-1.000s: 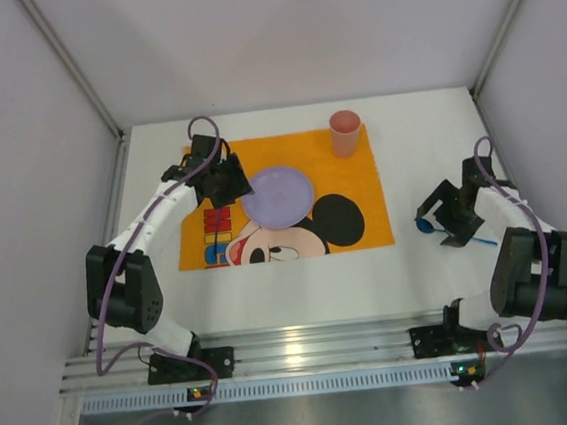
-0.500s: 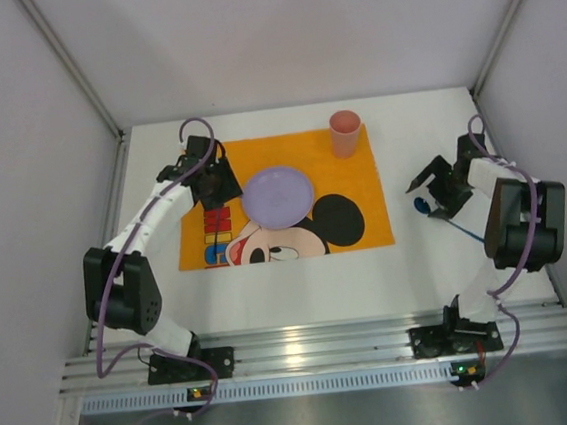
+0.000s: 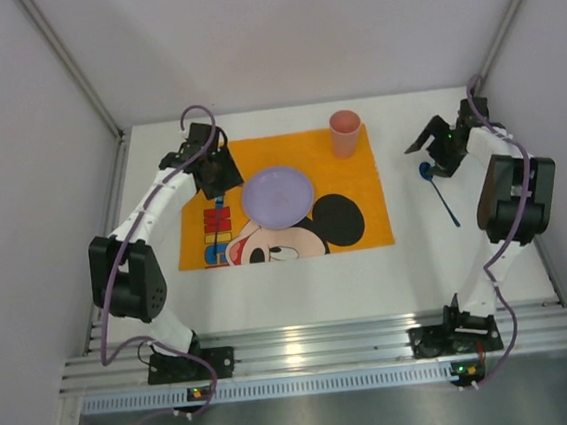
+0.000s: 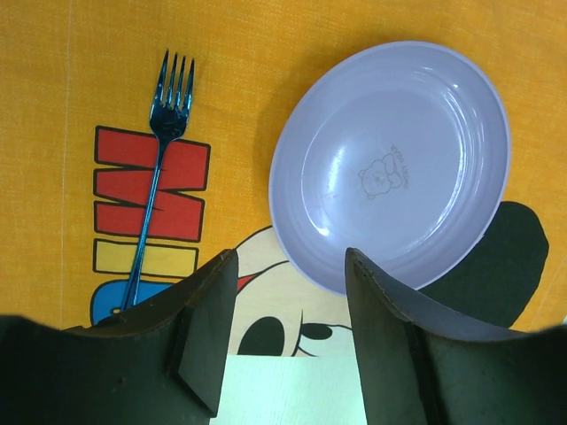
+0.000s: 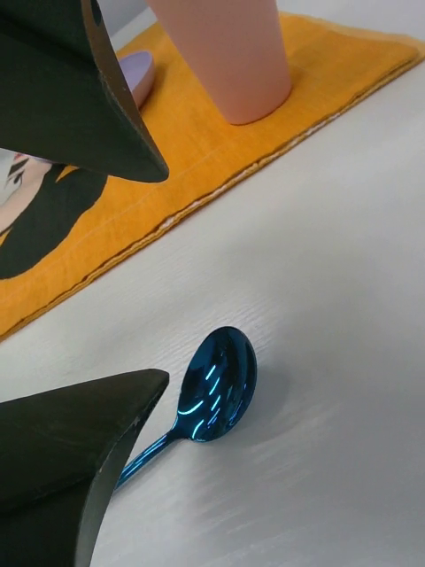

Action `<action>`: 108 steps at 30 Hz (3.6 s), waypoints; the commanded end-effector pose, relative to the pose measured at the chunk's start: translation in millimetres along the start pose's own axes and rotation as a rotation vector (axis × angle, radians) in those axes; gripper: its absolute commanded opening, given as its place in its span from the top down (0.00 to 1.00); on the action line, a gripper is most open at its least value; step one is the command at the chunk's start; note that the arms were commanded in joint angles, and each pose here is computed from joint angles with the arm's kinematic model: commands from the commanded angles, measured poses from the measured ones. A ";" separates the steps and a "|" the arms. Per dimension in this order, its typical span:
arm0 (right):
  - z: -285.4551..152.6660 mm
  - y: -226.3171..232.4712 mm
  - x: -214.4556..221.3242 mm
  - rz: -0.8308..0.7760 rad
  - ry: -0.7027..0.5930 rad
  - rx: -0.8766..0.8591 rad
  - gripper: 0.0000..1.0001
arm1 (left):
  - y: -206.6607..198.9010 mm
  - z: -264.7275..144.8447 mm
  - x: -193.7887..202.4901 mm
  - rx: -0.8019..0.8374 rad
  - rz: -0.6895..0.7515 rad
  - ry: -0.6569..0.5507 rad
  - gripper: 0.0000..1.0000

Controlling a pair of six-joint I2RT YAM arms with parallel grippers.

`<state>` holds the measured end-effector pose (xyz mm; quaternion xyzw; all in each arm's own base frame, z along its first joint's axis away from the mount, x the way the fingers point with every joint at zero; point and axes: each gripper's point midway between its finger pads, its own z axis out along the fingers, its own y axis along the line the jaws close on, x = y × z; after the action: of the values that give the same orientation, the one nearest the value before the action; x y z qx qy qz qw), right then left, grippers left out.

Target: Set the dinner table for one person

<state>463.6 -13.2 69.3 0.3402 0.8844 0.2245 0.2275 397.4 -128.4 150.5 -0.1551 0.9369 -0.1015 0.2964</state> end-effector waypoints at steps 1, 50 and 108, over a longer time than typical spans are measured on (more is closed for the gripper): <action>-46.1 24.5 -24.2 -0.172 -0.107 -0.028 0.13 | -6.6 -1.3 -11.3 0.011 -0.004 -0.012 0.43; 6.5 -82.1 24.3 -0.403 0.181 0.477 0.70 | -17.0 22.7 -28.8 0.026 0.075 0.039 0.44; 44.0 157.2 191.8 -0.596 0.196 -0.006 0.99 | 22.1 -22.5 -7.4 -0.010 0.051 0.011 0.45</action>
<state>425.6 220.5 52.8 0.0489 0.9717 0.1636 0.1631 388.5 -110.9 153.6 -0.1276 0.9486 -0.0965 0.2729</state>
